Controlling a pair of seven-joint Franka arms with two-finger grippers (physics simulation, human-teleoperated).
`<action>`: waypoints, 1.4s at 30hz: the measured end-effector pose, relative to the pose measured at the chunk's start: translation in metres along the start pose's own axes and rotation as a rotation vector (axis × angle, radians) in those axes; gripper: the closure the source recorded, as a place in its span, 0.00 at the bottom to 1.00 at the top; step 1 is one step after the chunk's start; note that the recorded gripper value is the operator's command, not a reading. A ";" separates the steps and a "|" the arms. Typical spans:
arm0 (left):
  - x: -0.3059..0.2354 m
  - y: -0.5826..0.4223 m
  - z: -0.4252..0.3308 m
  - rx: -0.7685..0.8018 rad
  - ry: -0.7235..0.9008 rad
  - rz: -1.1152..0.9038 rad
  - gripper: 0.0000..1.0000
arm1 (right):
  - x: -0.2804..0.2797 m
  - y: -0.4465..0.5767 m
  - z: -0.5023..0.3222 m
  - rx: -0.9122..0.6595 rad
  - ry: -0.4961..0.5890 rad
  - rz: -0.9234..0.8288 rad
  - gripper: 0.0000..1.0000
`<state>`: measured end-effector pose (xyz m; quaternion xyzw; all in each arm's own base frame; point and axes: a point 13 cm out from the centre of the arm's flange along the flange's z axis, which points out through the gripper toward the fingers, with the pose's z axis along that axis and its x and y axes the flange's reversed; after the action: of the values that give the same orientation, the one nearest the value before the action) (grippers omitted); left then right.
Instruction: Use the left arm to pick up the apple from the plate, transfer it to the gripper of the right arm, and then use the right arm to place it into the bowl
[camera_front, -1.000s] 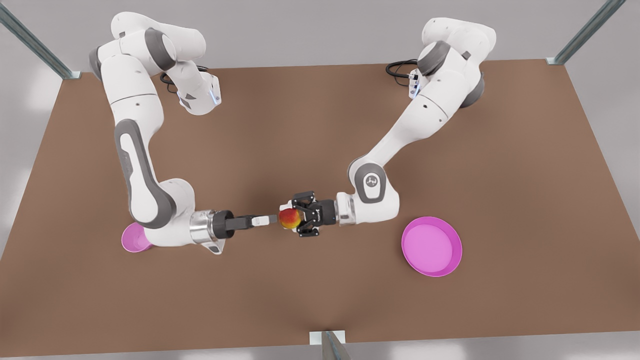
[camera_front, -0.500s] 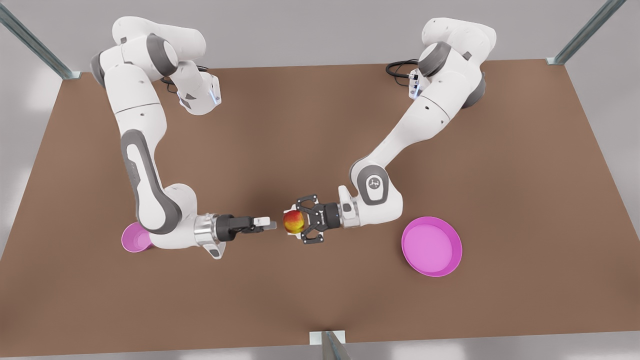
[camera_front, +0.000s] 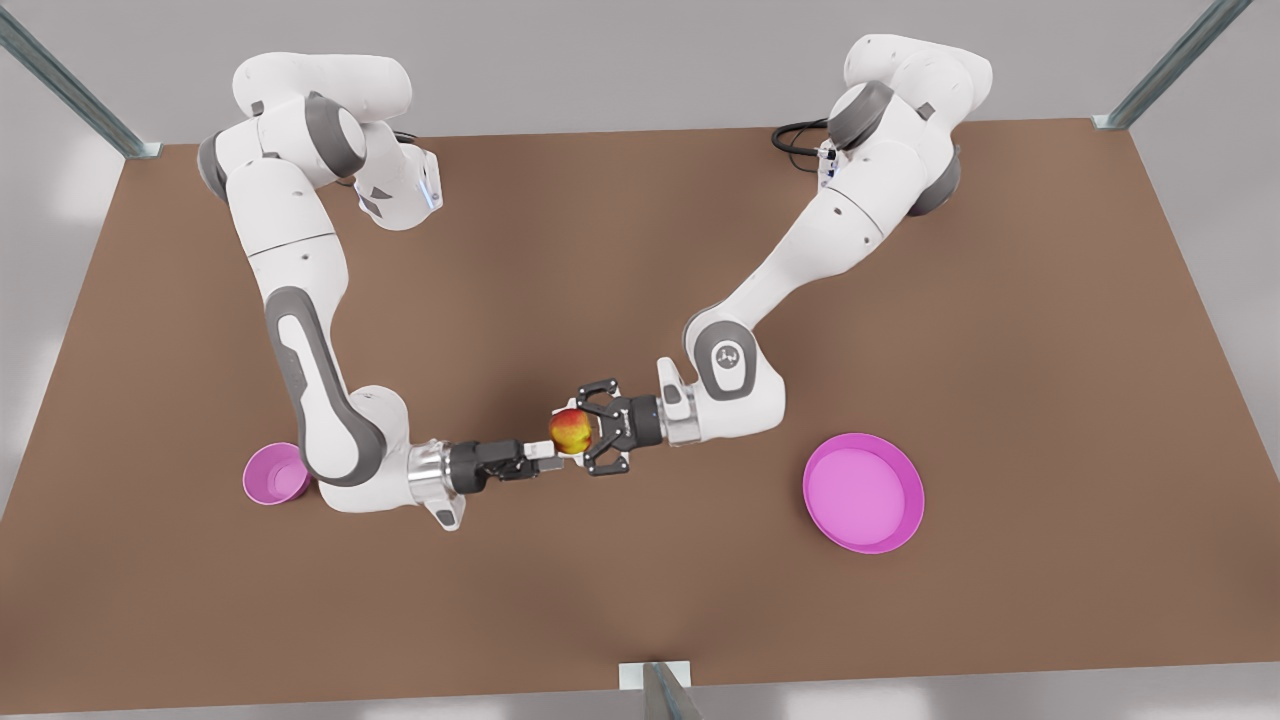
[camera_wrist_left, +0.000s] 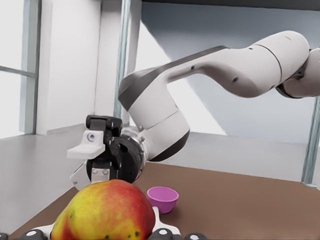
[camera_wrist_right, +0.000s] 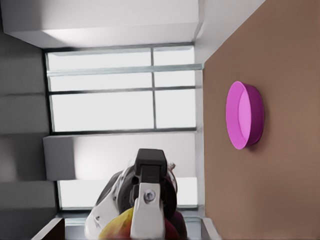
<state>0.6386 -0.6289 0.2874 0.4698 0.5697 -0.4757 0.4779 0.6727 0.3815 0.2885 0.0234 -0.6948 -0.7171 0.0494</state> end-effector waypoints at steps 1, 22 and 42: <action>0.000 0.000 0.000 -0.002 0.001 0.009 0.39 | 0.004 -0.004 0.002 0.006 0.008 0.002 0.00; 0.008 -0.004 0.007 -0.011 0.019 0.124 0.39 | 0.028 -0.003 0.011 0.039 0.061 -0.045 0.00; 0.009 -0.006 0.008 -0.008 0.024 0.158 0.00 | 0.031 -0.006 0.041 0.051 0.050 -0.061 0.31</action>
<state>0.6329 -0.6363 0.2787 0.5171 0.5385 -0.4286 0.5088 0.6372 0.4193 0.2854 0.0637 -0.7103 -0.6997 0.0442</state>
